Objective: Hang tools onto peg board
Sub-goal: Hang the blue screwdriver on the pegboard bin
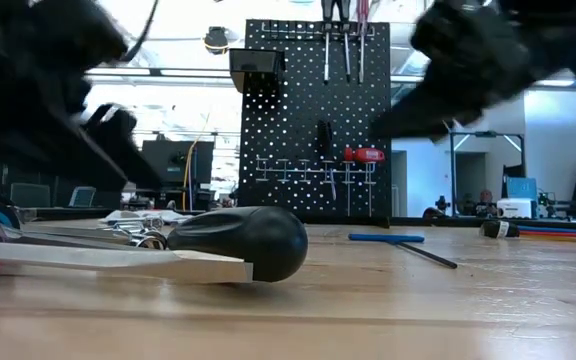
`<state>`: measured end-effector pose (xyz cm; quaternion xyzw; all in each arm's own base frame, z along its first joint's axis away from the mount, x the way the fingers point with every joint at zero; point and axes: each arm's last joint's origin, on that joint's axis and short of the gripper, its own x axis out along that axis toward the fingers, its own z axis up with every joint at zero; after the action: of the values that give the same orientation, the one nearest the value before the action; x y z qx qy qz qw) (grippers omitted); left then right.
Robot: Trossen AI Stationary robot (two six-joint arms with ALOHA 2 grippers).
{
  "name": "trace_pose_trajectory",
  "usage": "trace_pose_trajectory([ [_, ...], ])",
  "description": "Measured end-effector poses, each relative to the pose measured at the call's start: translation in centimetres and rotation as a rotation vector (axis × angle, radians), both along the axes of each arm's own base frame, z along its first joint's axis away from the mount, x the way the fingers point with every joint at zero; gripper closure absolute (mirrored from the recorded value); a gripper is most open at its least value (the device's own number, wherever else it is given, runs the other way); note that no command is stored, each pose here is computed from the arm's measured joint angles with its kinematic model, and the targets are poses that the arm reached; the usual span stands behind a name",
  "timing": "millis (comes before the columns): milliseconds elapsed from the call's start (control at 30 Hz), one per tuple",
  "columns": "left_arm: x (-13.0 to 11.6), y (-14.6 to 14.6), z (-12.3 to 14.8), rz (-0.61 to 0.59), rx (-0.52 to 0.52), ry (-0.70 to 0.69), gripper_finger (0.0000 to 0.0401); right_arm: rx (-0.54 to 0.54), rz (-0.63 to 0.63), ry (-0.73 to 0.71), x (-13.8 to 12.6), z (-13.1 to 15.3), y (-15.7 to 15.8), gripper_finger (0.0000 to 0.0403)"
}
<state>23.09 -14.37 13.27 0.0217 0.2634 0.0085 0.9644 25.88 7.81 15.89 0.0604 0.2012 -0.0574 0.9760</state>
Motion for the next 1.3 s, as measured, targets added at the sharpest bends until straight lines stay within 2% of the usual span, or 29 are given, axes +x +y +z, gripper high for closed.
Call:
trace_pose_trajectory([
  [133,2.5,-0.7,2.6,-0.11,0.087,0.107,0.0111,0.046,0.101,-0.05,0.0,-2.5,3.5,0.0251],
  [300,3.8,-1.2,6.9,-0.061,0.214,0.287,0.0111,-0.027,0.167,-0.129,1.6,-3.6,5.3,0.0251],
  [400,3.3,-1.9,9.1,0.007,0.185,0.376,0.0111,-0.075,0.182,-0.116,2.4,-3.3,5.5,0.0251],
  [500,1.5,-3.2,10.3,0.032,0.131,0.487,0.0113,-0.124,0.198,-0.048,2.7,-3.5,5.6,0.0251],
  [567,0.4,-4.3,10.3,0.019,0.081,0.537,0.0119,-0.144,0.203,-0.013,2.6,-3.7,5.6,0.0251],
  [733,-2.4,-7.5,9.7,-0.111,-0.054,0.615,0.0142,-0.157,0.206,0.023,2.6,-4.1,5.5,0.0251],
  [933,-4.8,-8.5,8.2,-0.002,-0.14,0.673,0.0161,-0.16,0.206,0.028,2.6,-4.2,5.5,0.0251],
  [1133,-6.5,-7.4,5.2,0.088,-0.097,0.733,0.0166,-0.166,0.187,0.031,2.8,-4.2,4.9,0.0251],
  [1300,-6.6,-6.4,4.0,0.165,-0.07,0.701,0.0166,-0.169,0.168,0.035,3.1,-4.2,4.3,0.0251],
])
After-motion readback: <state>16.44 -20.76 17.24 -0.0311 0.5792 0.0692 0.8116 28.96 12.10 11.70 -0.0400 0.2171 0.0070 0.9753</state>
